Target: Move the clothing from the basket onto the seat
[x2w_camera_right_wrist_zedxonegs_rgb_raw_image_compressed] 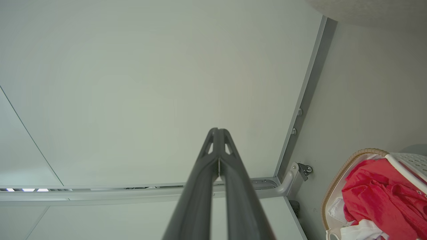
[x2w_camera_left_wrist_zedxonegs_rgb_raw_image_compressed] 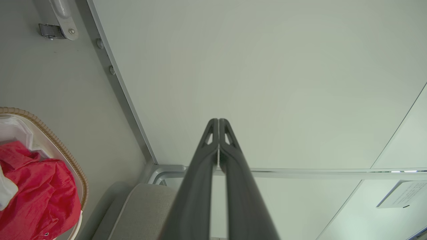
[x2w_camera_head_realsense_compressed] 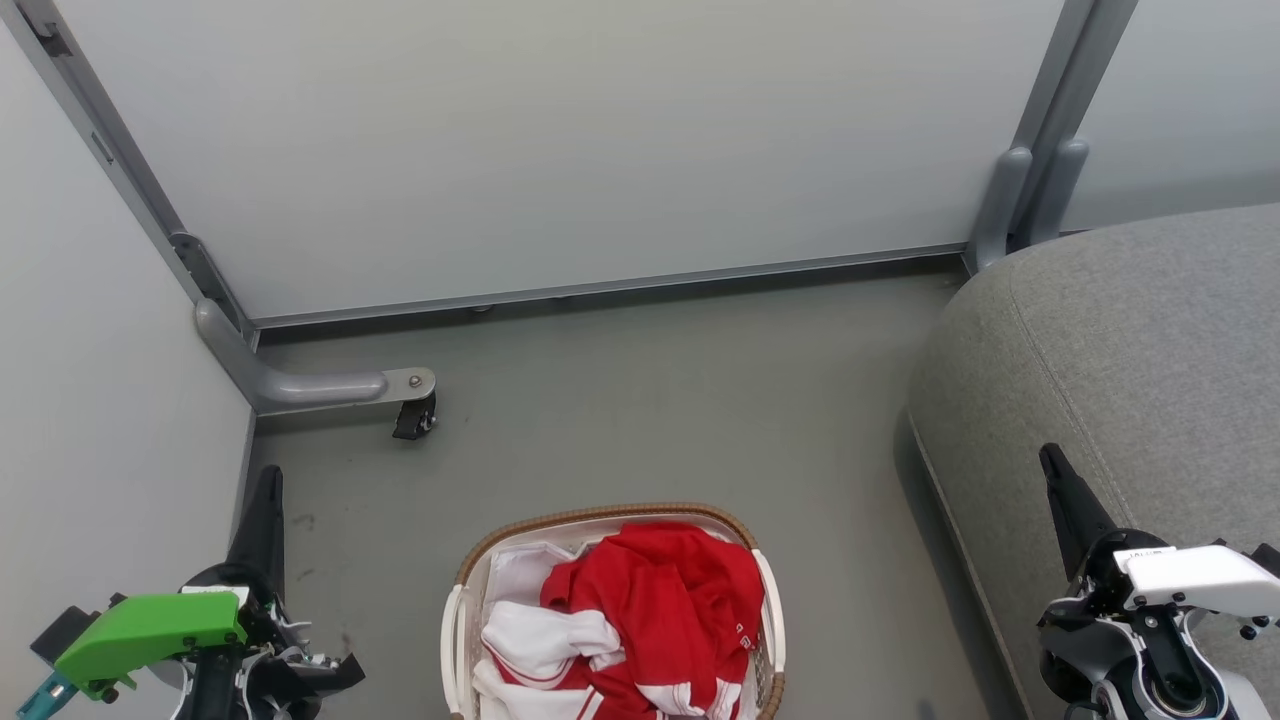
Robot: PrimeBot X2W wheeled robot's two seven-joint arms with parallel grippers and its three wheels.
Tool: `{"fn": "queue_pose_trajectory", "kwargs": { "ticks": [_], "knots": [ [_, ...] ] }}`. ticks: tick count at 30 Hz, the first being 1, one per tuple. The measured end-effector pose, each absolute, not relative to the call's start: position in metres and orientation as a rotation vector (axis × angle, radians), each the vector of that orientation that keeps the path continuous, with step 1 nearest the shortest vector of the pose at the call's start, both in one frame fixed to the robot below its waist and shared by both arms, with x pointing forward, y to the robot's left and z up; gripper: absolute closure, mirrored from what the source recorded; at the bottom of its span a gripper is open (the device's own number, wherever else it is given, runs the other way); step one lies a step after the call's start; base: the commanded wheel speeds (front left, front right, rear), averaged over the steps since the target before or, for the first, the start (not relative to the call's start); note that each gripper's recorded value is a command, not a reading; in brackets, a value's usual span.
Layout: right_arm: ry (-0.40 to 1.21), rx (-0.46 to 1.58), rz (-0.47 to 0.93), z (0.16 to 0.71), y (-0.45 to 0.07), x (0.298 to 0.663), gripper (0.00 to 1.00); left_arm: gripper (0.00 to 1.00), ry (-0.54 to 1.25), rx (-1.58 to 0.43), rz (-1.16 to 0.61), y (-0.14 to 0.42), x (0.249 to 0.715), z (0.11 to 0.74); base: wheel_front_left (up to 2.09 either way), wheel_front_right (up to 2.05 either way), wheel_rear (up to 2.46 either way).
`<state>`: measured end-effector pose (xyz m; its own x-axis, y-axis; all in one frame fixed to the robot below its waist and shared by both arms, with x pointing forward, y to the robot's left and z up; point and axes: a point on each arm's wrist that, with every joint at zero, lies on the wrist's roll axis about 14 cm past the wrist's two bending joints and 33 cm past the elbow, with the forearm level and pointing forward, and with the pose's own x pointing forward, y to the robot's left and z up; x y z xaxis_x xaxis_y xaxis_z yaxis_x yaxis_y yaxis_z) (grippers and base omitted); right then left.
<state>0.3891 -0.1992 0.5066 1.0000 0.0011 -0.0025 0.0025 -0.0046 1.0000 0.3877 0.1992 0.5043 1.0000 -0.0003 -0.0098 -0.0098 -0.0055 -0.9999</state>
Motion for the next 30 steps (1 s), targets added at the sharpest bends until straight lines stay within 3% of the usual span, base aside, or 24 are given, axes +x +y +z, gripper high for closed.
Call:
{"fn": "queue_pose_trajectory", "kwargs": {
  "ticks": [30],
  "knots": [
    [0.003,1.575,-0.001,0.5066,-0.1992,0.3891,1.00,1.00,0.008,-1.576,0.008,0.1993,0.3877,0.5043,0.00,0.00,0.00]
  ]
}}
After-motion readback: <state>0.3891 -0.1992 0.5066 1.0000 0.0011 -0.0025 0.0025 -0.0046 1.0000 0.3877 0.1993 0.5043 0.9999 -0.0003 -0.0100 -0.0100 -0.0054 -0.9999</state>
